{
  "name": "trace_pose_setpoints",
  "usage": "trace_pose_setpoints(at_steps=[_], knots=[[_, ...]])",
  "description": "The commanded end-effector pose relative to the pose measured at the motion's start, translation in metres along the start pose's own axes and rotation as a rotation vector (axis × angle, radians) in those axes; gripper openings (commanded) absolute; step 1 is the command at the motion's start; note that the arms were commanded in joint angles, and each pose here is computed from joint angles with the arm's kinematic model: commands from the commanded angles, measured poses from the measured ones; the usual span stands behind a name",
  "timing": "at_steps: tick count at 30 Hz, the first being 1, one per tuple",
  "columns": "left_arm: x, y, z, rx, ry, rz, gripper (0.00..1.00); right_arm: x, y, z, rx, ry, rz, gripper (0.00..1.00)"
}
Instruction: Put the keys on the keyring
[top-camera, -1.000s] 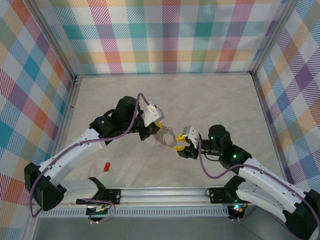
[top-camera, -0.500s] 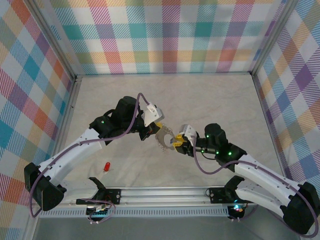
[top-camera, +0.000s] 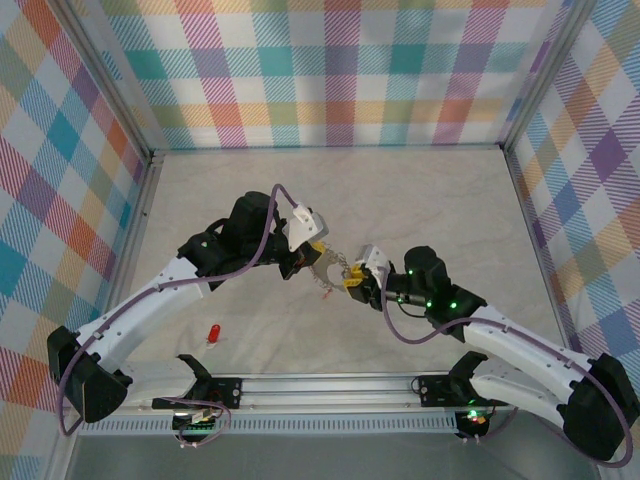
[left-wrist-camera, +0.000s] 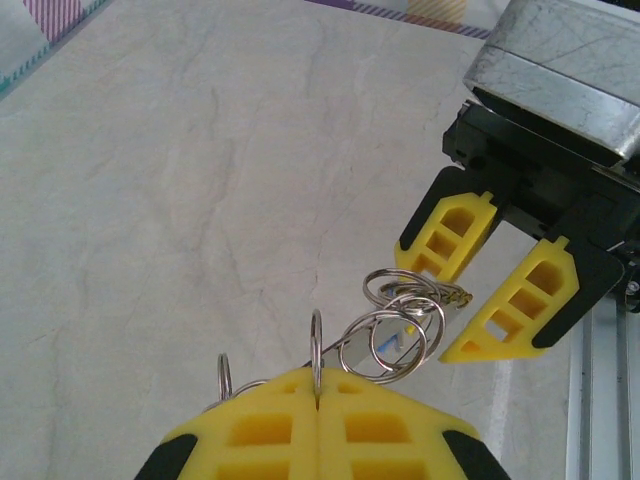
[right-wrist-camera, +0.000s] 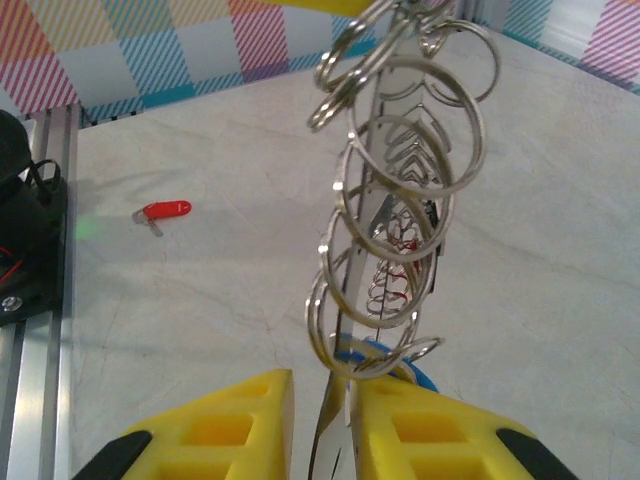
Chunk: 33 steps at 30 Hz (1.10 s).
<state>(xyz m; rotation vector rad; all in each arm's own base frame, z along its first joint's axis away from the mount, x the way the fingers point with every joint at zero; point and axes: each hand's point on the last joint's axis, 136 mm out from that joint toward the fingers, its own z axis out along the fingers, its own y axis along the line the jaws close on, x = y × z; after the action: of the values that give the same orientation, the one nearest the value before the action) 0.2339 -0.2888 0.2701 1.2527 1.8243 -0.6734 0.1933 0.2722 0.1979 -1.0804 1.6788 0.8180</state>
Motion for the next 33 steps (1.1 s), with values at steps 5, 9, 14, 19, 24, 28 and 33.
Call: trace_pose_setpoints(at_steps=[5, 9, 14, 19, 24, 28, 33], knots=[[-0.021, -0.005, -0.011, 0.000, -0.086, 0.021, 0.00, -0.018, -0.006, 0.003, 0.037, -0.079, -0.002, 0.00], [-0.018, 0.002, -0.010, -0.038, -0.071, -0.001, 0.00, -0.025, -0.008, -0.001, 0.062, -0.124, 0.012, 0.00], [-0.013, 0.011, -0.009, -0.091, -0.053, -0.054, 0.00, -0.031, -0.010, -0.009, 0.094, -0.170, 0.009, 0.00], [-0.014, 0.011, -0.007, -0.085, -0.057, -0.077, 0.00, -0.034, -0.009, -0.012, 0.096, -0.190, 0.003, 0.00], [-0.016, 0.010, -0.003, -0.068, -0.067, -0.094, 0.00, -0.039, -0.005, -0.012, 0.067, -0.213, 0.004, 0.00], [-0.016, 0.012, -0.002, -0.071, -0.070, -0.101, 0.00, -0.043, -0.002, -0.012, 0.056, -0.224, -0.006, 0.00], [-0.013, 0.013, 0.001, -0.076, -0.063, -0.106, 0.00, -0.049, 0.001, -0.014, 0.047, -0.233, -0.025, 0.00]])
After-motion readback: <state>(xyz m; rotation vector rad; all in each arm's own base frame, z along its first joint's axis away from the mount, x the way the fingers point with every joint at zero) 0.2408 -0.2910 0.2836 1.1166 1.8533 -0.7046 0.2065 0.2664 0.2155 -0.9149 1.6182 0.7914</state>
